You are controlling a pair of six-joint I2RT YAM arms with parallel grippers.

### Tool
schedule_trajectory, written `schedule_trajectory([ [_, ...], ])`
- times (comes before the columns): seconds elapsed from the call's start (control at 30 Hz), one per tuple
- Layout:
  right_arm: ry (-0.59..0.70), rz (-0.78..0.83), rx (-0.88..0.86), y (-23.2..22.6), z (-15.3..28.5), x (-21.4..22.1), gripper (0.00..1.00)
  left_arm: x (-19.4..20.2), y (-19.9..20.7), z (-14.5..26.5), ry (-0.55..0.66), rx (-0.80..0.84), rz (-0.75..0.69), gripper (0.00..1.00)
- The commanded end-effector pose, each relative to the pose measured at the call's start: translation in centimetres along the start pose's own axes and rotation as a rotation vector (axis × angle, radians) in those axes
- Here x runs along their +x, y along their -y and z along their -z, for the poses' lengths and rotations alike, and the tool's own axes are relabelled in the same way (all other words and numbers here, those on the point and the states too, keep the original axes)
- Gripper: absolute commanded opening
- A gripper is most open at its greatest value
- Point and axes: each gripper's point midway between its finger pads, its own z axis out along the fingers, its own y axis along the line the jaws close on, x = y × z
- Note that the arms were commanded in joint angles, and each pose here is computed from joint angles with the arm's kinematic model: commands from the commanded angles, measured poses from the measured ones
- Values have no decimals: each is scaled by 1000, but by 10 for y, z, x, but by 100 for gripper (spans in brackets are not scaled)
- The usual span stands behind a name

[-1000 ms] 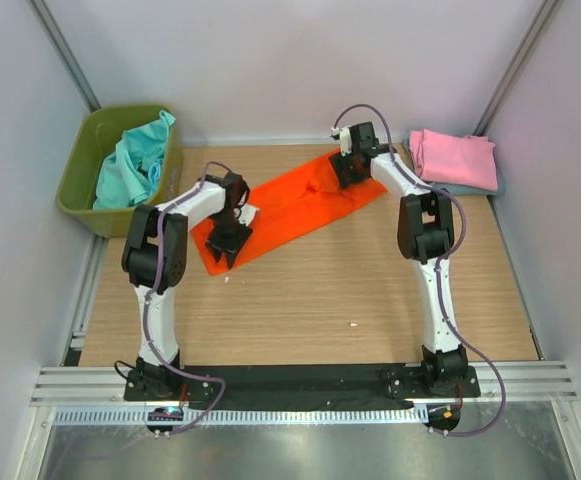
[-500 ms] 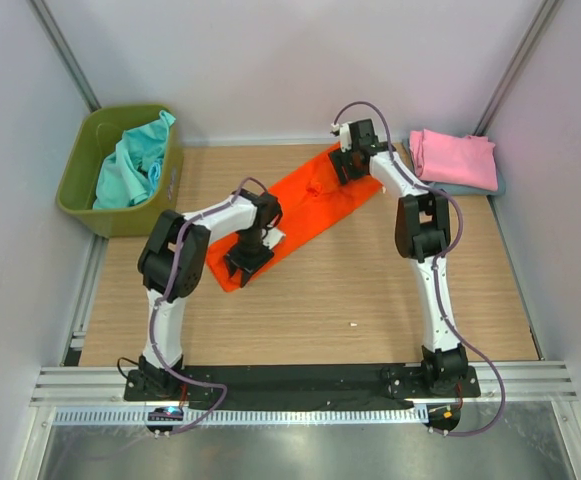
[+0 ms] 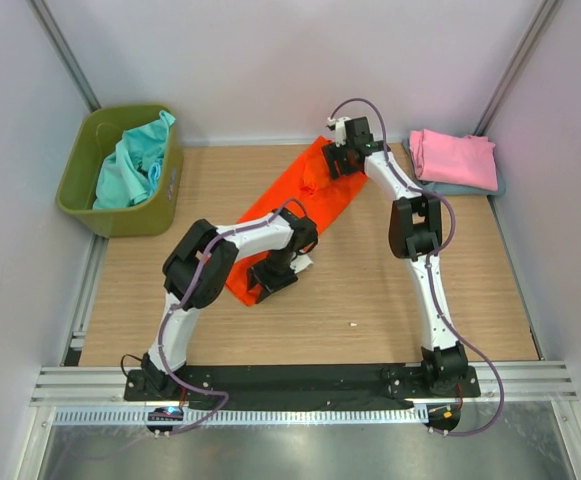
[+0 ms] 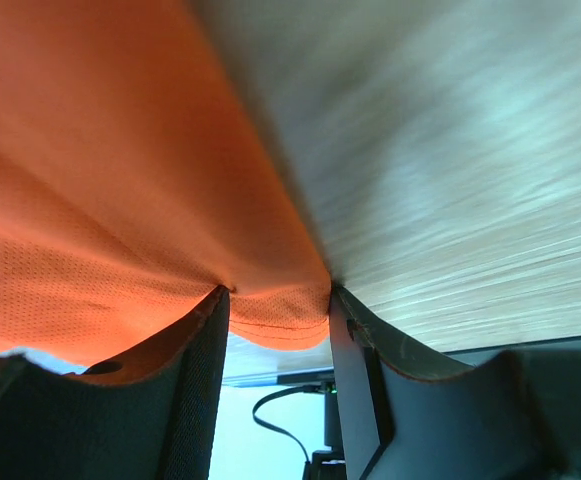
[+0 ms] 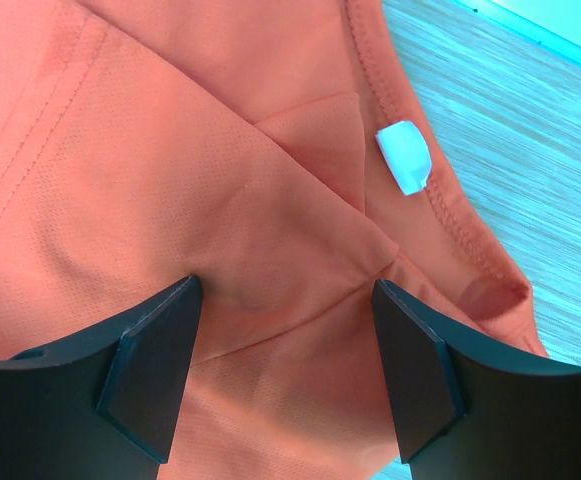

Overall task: Fold and stack the t-shirts
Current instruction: Fold the tshirt

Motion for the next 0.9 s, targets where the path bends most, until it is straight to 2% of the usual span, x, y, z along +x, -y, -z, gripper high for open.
schedule_trajectory([
  [0.0,77,-6,5,-2,7,-28,75,-18,19,-14,21,-8,-36,45],
  [0.13,75,-4,16,3,13,-29,76,-17,26,-16,9,-16,-56,43],
  [0.2,74,-8,26,9,14,-29,75,-19,33,-18,2,-3,-74,28],
  [0.27,77,-7,42,15,16,-30,74,-26,40,-15,16,6,-89,19],
  [0.37,90,5,44,19,19,-34,73,-33,51,-10,23,34,-110,13],
  [0.57,129,-15,-16,10,12,-43,73,-53,81,-9,20,102,-160,13],
  [0.7,143,-13,-59,-2,6,-45,73,-78,95,0,72,124,-178,14],
  [0.87,161,-18,-102,-13,1,-48,73,-92,112,-4,78,150,-205,17],
])
